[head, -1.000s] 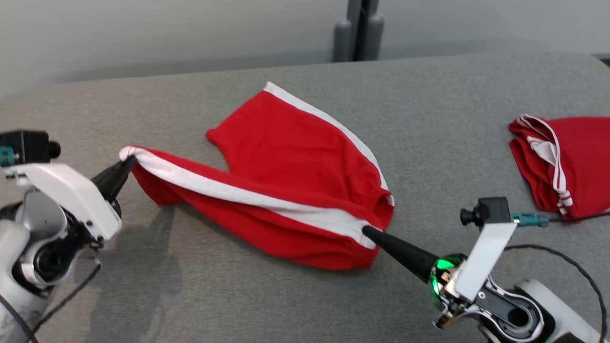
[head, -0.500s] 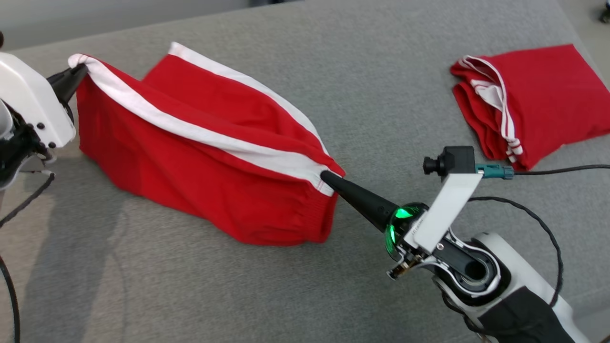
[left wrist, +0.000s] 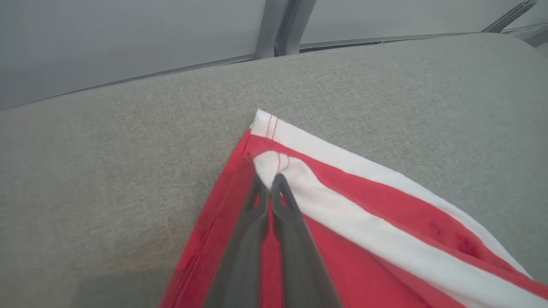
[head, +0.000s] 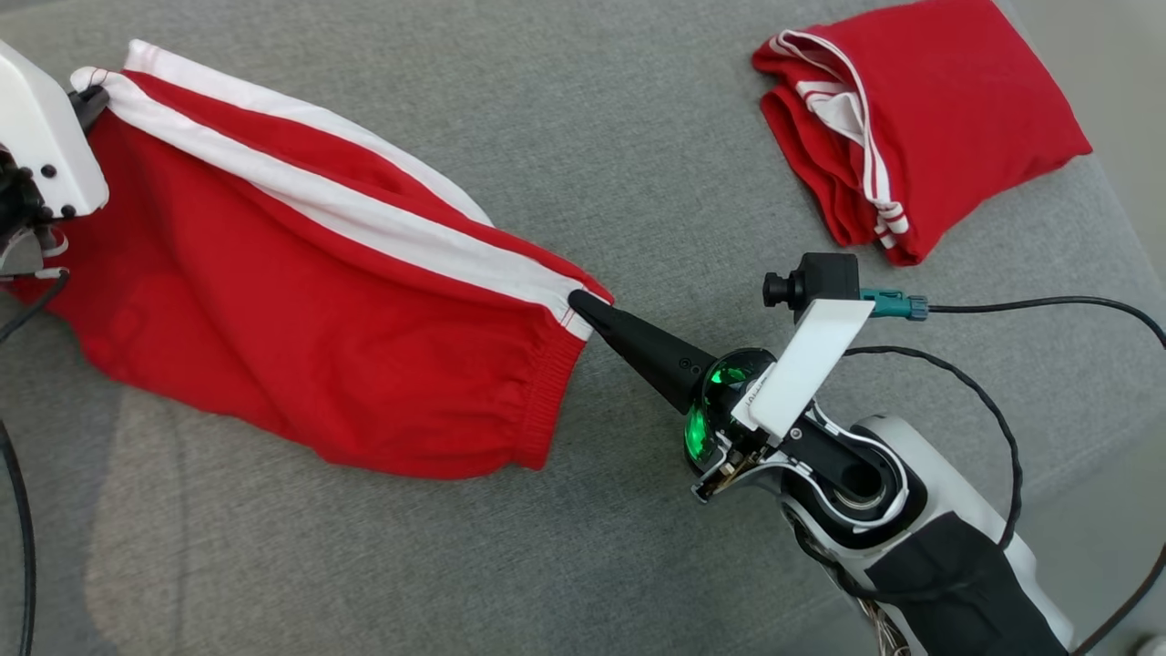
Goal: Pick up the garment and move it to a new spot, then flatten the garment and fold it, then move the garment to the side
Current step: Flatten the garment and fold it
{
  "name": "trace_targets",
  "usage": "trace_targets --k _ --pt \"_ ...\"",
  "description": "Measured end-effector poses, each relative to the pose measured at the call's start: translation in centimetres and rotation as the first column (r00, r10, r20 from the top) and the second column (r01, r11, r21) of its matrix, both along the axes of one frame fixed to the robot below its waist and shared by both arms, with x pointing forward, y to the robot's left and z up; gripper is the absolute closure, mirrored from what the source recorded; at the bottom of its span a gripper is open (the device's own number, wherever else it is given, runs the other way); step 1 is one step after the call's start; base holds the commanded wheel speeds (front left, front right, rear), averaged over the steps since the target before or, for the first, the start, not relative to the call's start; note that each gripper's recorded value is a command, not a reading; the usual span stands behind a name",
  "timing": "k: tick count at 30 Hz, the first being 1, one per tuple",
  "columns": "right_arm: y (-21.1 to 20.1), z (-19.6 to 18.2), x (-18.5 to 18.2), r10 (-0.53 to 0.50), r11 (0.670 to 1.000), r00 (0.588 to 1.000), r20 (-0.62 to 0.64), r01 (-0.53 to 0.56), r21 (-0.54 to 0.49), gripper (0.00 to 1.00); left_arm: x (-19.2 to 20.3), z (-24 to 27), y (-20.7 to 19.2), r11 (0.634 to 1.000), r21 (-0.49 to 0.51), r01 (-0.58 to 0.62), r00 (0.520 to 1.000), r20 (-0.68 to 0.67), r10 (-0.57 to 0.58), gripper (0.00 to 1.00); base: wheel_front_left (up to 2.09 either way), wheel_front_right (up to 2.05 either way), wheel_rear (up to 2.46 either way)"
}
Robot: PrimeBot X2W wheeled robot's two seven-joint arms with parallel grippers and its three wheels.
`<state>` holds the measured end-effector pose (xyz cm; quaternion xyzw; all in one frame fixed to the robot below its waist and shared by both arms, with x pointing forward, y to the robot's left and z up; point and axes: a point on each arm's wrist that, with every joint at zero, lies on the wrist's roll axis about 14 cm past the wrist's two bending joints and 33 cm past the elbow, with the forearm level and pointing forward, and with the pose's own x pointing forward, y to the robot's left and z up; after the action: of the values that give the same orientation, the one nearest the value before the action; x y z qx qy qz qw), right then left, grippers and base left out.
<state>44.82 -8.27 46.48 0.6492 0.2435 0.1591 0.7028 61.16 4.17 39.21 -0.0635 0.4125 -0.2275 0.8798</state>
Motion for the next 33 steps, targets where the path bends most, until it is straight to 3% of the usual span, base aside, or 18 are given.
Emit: trace_targets --k 10,16,25,27,28,29,33 --pt "-0.6 -0.2 0.7 -0.036 0.998 0.999 -0.022 0.037 0.043 1.0 2.1 -2.3 -1.8 1.0 0.015 -0.012 0.999 -0.034 0.012 1.0 0.0 0.0 0.0" --pt "-0.3 -0.3 1.0 -0.042 0.998 0.999 -0.025 0.043 0.04 1.0 3.7 -3.2 -0.8 0.994 0.108 -0.035 0.999 0.026 0.032 1.0 0.0 0.0 0.0" --pt "-0.7 -0.7 1.9 -0.087 0.996 0.996 -0.026 0.088 0.029 1.0 4.1 -3.8 -2.1 0.994 0.106 -0.004 0.999 0.038 0.0 1.0 0.0 0.0 0.0" --pt "-0.6 -0.8 2.1 -0.086 0.996 0.996 -0.028 0.087 0.025 1.0 4.2 -3.7 -2.2 0.994 0.108 0.001 0.999 0.049 -0.007 0.64 0.0 0.0 0.0" --pt "-0.7 -1.1 2.1 -0.096 0.995 0.995 -0.035 0.097 0.021 0.55 4.3 -3.7 -2.2 0.994 0.107 0.004 0.998 0.057 -0.01 0.22 0.0 0.0 0.0" --pt "-0.9 -1.5 2.1 -0.109 0.994 0.993 -0.046 0.109 0.015 0.0 4.3 -3.7 -2.2 0.994 0.108 0.003 0.998 0.059 -0.01 0.0 0.0 0.0 0.0" --pt "-1.3 -2.2 2.3 -0.135 0.991 0.989 -0.064 0.135 0.003 0.0 4.3 -3.5 -2.2 0.992 0.125 0.017 0.997 0.076 -0.026 0.0 0.0 0.0 0.0"
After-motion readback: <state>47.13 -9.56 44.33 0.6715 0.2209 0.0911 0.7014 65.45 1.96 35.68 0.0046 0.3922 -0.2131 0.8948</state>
